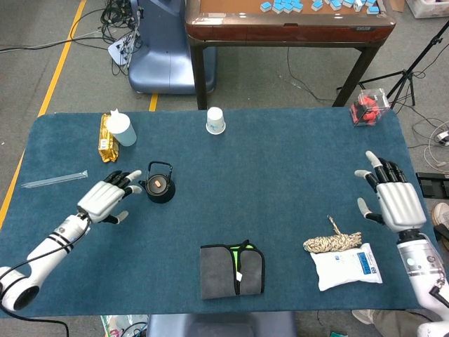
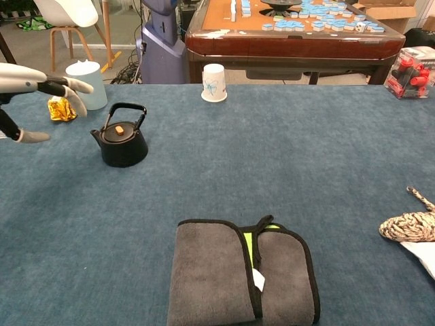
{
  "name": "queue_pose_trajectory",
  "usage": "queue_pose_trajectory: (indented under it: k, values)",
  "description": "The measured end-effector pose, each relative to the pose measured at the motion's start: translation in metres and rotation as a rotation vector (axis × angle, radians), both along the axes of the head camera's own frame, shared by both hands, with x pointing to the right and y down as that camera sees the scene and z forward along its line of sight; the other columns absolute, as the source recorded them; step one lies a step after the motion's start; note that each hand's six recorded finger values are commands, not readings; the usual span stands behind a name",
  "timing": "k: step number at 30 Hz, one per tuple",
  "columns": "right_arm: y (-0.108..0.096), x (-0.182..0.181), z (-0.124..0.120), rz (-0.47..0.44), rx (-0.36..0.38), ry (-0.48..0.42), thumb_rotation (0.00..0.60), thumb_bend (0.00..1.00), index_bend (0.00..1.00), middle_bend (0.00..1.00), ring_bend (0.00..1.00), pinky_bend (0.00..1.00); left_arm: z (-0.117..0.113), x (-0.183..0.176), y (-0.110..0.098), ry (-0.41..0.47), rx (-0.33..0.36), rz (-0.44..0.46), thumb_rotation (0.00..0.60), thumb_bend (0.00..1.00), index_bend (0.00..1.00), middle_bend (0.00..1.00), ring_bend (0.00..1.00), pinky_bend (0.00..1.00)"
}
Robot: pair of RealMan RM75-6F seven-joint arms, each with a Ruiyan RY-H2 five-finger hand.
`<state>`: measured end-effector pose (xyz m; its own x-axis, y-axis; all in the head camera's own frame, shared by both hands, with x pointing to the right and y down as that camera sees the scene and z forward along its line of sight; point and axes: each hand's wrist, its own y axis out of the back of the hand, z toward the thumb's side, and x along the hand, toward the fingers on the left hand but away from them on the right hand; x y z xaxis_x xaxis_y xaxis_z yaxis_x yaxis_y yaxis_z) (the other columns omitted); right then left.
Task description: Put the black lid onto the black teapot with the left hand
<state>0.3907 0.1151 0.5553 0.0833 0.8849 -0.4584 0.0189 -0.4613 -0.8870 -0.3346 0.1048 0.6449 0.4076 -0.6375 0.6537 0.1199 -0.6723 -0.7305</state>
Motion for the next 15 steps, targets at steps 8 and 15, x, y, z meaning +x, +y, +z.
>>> queue_pose_trajectory:
  k: [8, 15]
  values:
    - [0.022, 0.010, -0.012, 0.006, -0.001, -0.016, 0.600, 0.42, 0.25, 0.03, 0.00, 0.00, -0.056, -0.027, 0.017, -0.012, 0.124, -0.093, 0.600, 0.34, 0.25, 0.00, 0.00, 0.00]
    - [0.050, 0.013, -0.026, -0.020, 0.014, -0.044, 0.600, 0.42, 0.25, 0.03, 0.00, 0.00, -0.080, -0.055, 0.049, 0.003, 0.203, -0.193, 0.600, 0.34, 0.25, 0.00, 0.00, 0.00]
